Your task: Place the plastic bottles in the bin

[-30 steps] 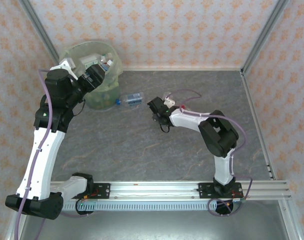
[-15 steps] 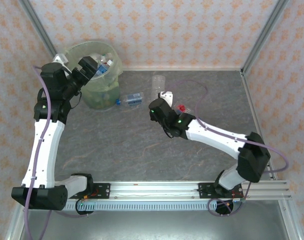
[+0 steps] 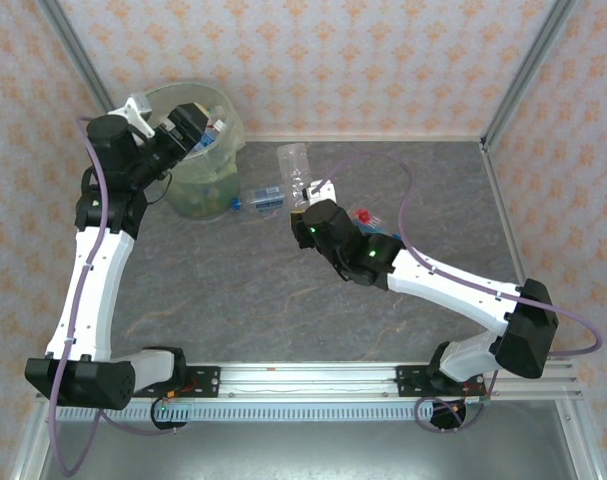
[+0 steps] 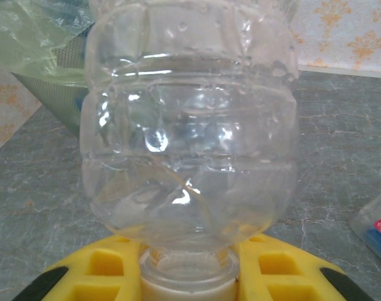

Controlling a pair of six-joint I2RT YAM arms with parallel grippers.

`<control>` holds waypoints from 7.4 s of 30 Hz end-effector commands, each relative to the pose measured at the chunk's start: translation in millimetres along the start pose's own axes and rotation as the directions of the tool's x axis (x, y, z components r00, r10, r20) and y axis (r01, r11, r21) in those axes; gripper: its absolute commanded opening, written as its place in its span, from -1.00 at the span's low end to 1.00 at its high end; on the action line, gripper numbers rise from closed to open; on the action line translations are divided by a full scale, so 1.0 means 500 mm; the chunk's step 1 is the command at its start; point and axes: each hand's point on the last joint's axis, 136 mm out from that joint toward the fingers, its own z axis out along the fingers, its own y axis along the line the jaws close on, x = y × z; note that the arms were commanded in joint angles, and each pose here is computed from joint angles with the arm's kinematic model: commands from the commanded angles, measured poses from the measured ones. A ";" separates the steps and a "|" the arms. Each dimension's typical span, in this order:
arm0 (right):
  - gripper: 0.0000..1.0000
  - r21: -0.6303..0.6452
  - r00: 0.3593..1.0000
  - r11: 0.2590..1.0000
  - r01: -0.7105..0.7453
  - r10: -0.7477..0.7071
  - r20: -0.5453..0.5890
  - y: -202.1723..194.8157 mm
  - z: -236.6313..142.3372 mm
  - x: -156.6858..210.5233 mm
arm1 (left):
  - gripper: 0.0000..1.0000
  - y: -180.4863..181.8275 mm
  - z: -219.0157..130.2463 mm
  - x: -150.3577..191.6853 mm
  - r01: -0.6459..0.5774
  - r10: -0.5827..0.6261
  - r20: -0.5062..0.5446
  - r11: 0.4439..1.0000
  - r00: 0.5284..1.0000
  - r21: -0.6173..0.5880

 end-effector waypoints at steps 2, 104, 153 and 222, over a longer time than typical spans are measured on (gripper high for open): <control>-0.53 -0.103 0.998 0.994 -0.033 0.038 0.048 0.045 -0.027 -0.061 | 0.74 -0.050 0.018 0.064 -0.040 0.050 -0.080 0.992 0.996 0.119; 0.99 -0.132 0.992 0.988 -0.084 0.096 0.084 0.016 -0.046 -0.137 | 0.19 0.199 0.010 -0.412 -0.263 0.696 0.296 0.576 0.654 -0.774; 0.99 -0.101 0.995 0.990 -0.100 0.099 -0.013 0.017 0.017 -0.096 | 0.91 0.274 0.155 -0.412 -0.400 0.650 0.215 0.660 0.729 -0.636; 0.99 0.035 0.981 0.981 -0.193 0.191 0.041 -0.068 -0.035 -0.086 | 0.98 0.154 0.289 -0.331 -0.349 0.355 0.198 0.935 0.914 -0.068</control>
